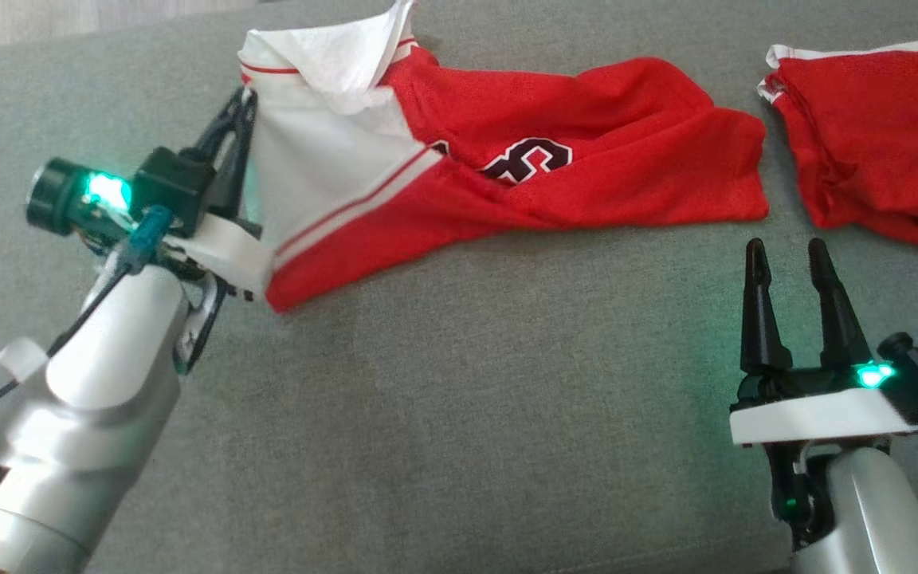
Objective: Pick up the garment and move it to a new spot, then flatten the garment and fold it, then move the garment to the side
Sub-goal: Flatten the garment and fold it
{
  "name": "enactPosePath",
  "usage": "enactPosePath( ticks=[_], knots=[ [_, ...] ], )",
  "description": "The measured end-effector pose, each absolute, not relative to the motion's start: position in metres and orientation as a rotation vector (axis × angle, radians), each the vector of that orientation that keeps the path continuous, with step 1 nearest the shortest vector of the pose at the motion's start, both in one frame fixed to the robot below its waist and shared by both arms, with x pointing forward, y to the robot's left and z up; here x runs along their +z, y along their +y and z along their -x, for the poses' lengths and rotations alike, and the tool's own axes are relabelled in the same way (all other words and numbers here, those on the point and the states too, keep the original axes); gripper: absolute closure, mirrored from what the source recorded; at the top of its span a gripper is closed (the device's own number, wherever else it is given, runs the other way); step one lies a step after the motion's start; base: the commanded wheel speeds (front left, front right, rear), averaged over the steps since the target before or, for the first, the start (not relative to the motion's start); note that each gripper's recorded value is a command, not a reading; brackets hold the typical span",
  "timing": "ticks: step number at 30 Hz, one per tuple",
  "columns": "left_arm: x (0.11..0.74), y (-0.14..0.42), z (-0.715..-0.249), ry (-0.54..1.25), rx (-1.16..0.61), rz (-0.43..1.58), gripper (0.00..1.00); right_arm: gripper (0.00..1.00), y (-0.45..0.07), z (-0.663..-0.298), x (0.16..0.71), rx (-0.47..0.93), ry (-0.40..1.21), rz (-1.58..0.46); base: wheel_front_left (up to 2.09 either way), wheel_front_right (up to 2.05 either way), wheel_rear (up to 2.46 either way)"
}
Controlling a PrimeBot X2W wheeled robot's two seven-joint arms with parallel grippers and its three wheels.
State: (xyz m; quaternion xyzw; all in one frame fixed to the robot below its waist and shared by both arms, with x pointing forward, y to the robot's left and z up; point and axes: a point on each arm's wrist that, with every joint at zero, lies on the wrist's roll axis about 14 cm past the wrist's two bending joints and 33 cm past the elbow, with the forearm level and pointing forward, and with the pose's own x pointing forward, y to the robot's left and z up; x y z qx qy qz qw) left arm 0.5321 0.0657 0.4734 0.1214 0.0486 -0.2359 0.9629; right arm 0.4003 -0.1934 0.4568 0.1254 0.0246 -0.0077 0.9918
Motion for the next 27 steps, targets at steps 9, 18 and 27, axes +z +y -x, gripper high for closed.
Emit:
enactPosePath(
  ticks=[9, 18, 27],
  knots=[
    [0.54, 0.084, -0.548, -0.115, -0.438, -0.323, 1.0, 0.0, -0.19, -0.399, 0.465, -0.002, 0.027, -0.255, 0.0, 0.0, 0.0],
    [0.59, 0.053, -0.515, -0.315, -0.617, -0.476, 1.0, 0.0, -0.188, -0.396, 0.472, 0.006, 0.01, -0.256, 0.0, 0.0, 0.0],
    [0.501, 0.049, -0.406, -0.074, -0.904, -0.65, 1.0, 0.0, -0.178, -0.39, 0.473, 0.03, 0.013, -0.265, 0.0, 0.0, 0.0]
  ],
)
